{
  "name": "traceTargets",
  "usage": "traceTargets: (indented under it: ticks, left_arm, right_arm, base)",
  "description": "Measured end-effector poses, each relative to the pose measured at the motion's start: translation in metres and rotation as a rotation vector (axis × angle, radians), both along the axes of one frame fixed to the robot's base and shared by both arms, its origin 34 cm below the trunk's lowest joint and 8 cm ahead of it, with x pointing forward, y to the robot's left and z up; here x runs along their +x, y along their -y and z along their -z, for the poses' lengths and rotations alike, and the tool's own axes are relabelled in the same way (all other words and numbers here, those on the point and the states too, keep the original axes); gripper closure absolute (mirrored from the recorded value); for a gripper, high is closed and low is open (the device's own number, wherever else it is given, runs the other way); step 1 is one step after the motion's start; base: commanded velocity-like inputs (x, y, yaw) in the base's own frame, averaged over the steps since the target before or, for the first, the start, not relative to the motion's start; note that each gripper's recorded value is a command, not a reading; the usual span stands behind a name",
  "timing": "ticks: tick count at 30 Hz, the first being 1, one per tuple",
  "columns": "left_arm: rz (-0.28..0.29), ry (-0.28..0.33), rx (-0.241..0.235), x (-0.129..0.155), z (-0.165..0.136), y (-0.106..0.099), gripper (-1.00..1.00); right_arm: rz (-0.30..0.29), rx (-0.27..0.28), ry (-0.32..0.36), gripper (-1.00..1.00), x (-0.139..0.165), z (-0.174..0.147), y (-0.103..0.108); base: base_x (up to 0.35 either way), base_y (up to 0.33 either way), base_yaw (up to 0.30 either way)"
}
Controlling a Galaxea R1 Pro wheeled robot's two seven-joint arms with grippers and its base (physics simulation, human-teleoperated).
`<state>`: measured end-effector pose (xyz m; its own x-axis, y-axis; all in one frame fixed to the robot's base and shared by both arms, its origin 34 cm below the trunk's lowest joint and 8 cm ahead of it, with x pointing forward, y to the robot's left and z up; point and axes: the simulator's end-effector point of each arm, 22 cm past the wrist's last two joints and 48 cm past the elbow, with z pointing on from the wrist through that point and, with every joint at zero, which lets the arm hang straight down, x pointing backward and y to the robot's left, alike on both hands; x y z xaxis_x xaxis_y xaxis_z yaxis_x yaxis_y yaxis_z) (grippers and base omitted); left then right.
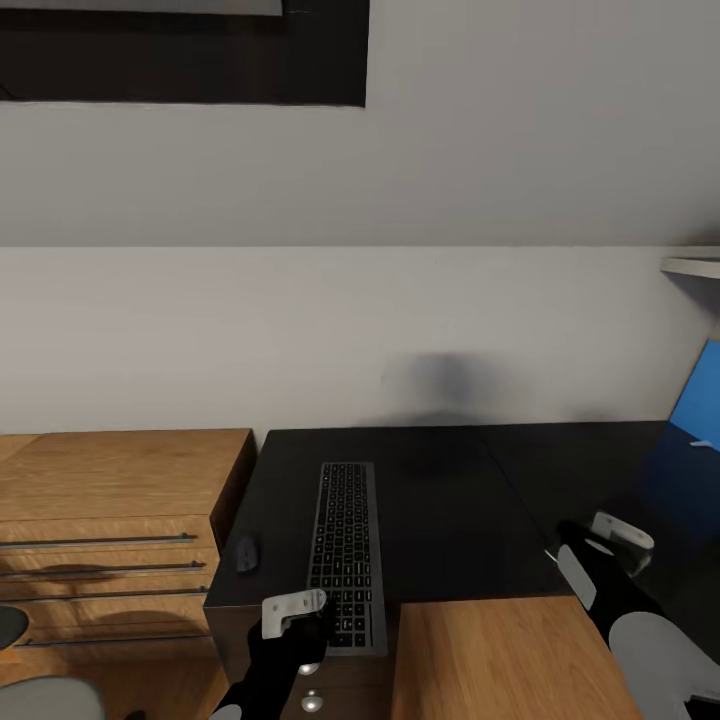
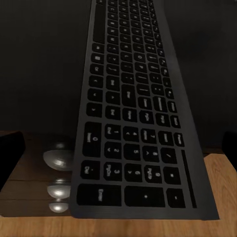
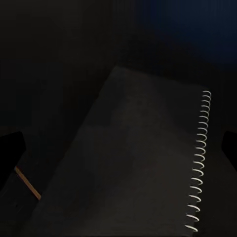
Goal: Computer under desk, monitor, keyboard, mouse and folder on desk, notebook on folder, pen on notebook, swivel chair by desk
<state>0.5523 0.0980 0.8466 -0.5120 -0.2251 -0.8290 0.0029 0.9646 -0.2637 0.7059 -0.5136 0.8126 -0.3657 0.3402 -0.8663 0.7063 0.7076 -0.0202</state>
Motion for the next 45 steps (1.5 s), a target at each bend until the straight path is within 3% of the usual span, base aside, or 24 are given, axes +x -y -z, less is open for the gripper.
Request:
traceTargets:
  ticks: [11,26,45]
  left_arm:
    - [0.001,-0.001,0.000,-0.0003,0.0004,0.0004,-1.00]
    - [0.016,0.001,0.002,-0.0020,-0.0002,0.0063,-1.00]
    - [0.018,0.002,0.003,-0.0021,-0.0003,0.0069,-1.00]
  right_arm:
    - [-0.001,-0.005,0.015,-1.00,0.0034,-0.0066,0.0004]
    - [0.000,-0.006,0.015,-1.00,0.0030,-0.0067,0.0016]
    - [0.001,-0.013,0.032,-1.00,0.0049,-0.0099,0.0020]
  base:
    - [0.015,-0.001,0.000]
    - [0.195,-0.098,0.000]
    - [0.007,-0.006,0.000]
